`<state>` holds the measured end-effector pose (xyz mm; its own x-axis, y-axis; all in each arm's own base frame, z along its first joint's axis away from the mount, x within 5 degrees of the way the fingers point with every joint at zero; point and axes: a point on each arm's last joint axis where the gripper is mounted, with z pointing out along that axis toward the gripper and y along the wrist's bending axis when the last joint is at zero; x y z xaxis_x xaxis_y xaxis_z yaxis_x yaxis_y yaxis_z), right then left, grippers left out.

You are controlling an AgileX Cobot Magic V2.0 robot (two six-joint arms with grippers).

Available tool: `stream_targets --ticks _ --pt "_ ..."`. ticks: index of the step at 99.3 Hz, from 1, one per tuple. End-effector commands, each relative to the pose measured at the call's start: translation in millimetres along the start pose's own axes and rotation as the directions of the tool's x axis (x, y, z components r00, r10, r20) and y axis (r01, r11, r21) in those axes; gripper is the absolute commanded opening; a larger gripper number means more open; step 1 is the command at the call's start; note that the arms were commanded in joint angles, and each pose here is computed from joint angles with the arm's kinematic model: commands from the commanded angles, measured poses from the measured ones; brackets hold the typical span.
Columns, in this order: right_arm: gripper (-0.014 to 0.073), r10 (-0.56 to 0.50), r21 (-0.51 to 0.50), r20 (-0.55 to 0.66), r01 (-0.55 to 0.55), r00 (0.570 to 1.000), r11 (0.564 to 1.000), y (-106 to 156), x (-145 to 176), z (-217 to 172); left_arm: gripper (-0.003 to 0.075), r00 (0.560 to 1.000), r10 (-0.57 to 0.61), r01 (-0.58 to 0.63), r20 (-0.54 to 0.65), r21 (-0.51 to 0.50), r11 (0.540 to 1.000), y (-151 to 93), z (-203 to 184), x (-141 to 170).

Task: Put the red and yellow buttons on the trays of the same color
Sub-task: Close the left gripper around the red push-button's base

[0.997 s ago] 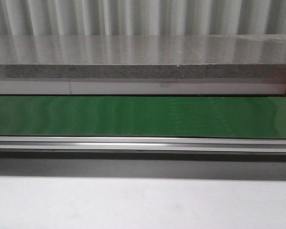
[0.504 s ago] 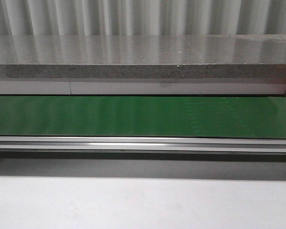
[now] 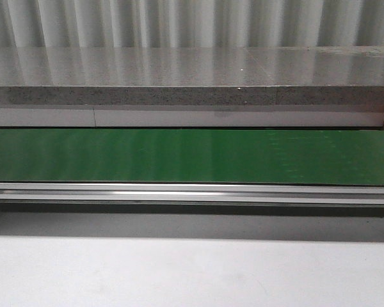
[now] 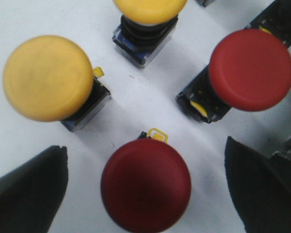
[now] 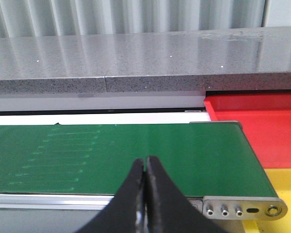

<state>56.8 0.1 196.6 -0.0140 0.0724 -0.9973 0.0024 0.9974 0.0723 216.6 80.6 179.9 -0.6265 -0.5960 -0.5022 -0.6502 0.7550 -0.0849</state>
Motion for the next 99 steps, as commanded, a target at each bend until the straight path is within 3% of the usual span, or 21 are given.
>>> stream_targets --ticks 1,12,21,51,73,99 --pt "-0.0124 -0.014 -0.001 0.120 0.014 0.993 1.000 0 -14 -3 0.0620 0.997 0.011 -0.014 0.080 0.046 0.999 -5 -5 -13" --pt "-0.0124 -0.014 -0.001 0.120 0.014 0.993 1.000 0 -14 -3 0.0611 0.996 0.005 -0.010 0.088 0.049 0.999 -4 -5 -15" --pt "-0.0124 -0.014 -0.001 0.120 0.014 0.993 1.000 0 -14 -3 0.0538 0.996 0.002 -0.006 0.087 0.045 0.999 -3 -4 -15" --pt "-0.0124 -0.014 -0.001 0.120 0.014 0.993 1.000 0 -14 -3 -0.0015 1.000 -0.016 0.016 0.022 -0.010 1.000 2 -5 -9" --pt "-0.0124 -0.014 -0.001 0.120 0.014 0.993 1.000 0 -14 -3 -0.0018 0.999 -0.002 0.002 0.055 0.004 1.000 -1 -27 -7" --pt "-0.0124 -0.014 -0.001 0.120 0.014 0.993 1.000 0 -14 -3 -0.0019 0.968 0.167 -0.177 0.186 0.043 0.983 -19 -92 -22"
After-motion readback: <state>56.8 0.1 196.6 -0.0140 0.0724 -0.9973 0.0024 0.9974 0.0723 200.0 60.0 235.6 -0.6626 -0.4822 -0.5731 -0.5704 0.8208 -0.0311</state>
